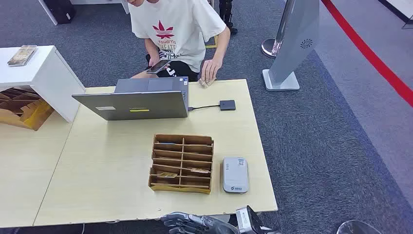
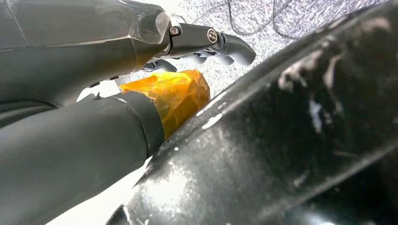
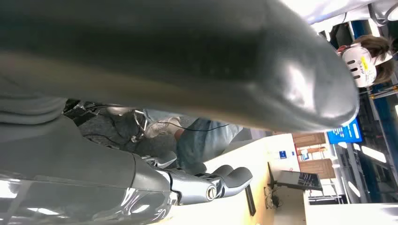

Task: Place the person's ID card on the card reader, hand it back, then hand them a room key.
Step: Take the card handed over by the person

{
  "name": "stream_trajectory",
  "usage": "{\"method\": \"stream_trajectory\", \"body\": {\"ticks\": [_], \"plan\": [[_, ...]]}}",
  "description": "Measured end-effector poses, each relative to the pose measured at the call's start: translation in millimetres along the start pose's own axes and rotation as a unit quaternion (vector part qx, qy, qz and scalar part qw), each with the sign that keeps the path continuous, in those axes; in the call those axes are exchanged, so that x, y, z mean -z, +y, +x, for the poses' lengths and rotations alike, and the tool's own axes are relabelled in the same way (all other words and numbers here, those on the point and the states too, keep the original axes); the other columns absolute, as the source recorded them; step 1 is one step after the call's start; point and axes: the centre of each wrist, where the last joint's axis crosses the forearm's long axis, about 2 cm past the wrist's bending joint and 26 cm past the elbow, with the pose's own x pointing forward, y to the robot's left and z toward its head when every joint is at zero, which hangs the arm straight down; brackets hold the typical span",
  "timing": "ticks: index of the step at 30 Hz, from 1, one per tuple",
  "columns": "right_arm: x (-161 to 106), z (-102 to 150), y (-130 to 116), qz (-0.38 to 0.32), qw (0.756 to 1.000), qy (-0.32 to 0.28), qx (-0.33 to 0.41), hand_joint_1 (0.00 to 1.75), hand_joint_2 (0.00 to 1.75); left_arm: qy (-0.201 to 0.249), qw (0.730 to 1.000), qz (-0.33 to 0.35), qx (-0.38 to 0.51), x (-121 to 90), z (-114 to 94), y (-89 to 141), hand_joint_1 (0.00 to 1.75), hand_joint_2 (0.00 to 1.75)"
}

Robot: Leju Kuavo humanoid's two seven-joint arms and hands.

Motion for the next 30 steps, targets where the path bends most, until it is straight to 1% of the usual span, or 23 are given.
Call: {"method": "stream_trajectory", "body": {"ticks": [3,10,17,21,24,26,28,30], "plan": [[-1,0,-1,0.0,1.0,0.001,-0.002,0.0,0.0,0.001,1.0,-0.003,-0.02,0,-2,-1,0.0,0.0],[-2,0,-1,-0.002,1.0,0.001,-0.004,0.0,0.0,0.009,0.993,-0.014,-0.113,-2,-9,-7,0.0,0.0],[-2,0,-2,-0.017,1.0,0.003,-0.009,0.0,0.0,0.023,0.985,-0.02,-0.169,-3,-9,-12,0.0,0.0],[-2,1,-3,-0.042,0.999,0.012,-0.022,0.0,1.75,0.028,0.984,-0.021,-0.176,-3,-9,-12,0.0,0.0],[-3,10,-7,-0.076,0.996,0.006,-0.048,0.0,1.75,0.026,0.985,-0.022,-0.171,-3,-8,-13,0.0,0.0],[-3,21,-11,-0.105,0.991,-0.003,-0.085,0.0,1.75,0.025,0.985,-0.022,-0.168,-3,-7,-14,0.0,0.0],[0,38,-17,-0.142,0.979,-0.01,-0.148,0.0,1.75,0.026,0.985,-0.022,-0.168,-3,-7,-14,0.0,0.0],[6,60,-25,-0.181,0.954,-0.017,-0.237,0.0,1.75,0.026,0.985,-0.021,-0.169,-3,-7,-14,0.0,0.0]]}}
